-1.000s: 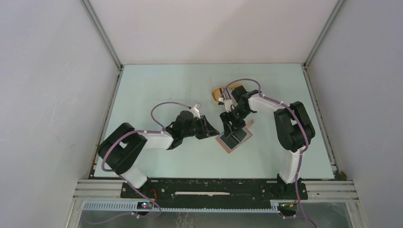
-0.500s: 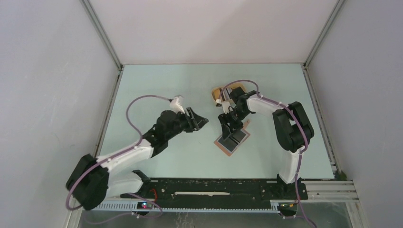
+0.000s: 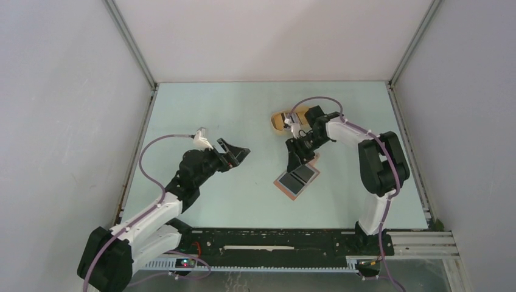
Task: Put the credit cards into the card holder
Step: Turn over the card slot in the card holder.
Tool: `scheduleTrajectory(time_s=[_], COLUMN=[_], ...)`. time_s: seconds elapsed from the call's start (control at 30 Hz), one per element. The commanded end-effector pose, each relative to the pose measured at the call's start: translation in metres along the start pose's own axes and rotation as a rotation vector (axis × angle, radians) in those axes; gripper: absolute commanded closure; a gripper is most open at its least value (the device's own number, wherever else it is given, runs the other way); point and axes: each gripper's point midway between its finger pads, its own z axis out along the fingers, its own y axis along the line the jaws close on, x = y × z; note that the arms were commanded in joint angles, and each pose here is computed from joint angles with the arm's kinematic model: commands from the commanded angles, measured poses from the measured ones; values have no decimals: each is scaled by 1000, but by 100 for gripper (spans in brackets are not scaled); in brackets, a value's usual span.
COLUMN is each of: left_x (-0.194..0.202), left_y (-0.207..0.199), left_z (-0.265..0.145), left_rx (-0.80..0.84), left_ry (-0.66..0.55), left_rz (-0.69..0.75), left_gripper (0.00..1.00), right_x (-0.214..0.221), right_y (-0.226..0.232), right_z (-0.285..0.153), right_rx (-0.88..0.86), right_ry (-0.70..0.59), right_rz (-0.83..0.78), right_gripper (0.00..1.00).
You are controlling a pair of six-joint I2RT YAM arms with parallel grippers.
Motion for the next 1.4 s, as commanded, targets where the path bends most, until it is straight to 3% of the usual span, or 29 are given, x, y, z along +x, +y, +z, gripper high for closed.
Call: scheduleTrajectory(time_s=[0.0,0.13,0.17,0.23,0.33,0.73,1.37], left_x=[17,43,52,65,82,128,136], left_y=[-14,-9,-8,-9,-13,-11,-10], left_z=[-4,-2,-1,2,9,28,30], left_rx=[108,113,110,105,112,86,108], left_ry=[68,160,192,235,285,402,415], left_rz=[-50,-85,-88,-89,-91,-137,-180], left_gripper=[7,16,17,22,27,32,32], right_x=[-16,0,7,28,55,46,55], right_y=[41,59,58,54,35,-1,-3], right_z=[-35,-45,-44,-37,-18,16,34], right_rx=[-118,-136,-121,-95,-8,231,243], right_ry=[-126,-174,-175,-152,-94,29,124], right_rz=[-216,-523,-669,-917,-1144,-1246,-1303], right_gripper=[36,35,35,33,27,25,18])
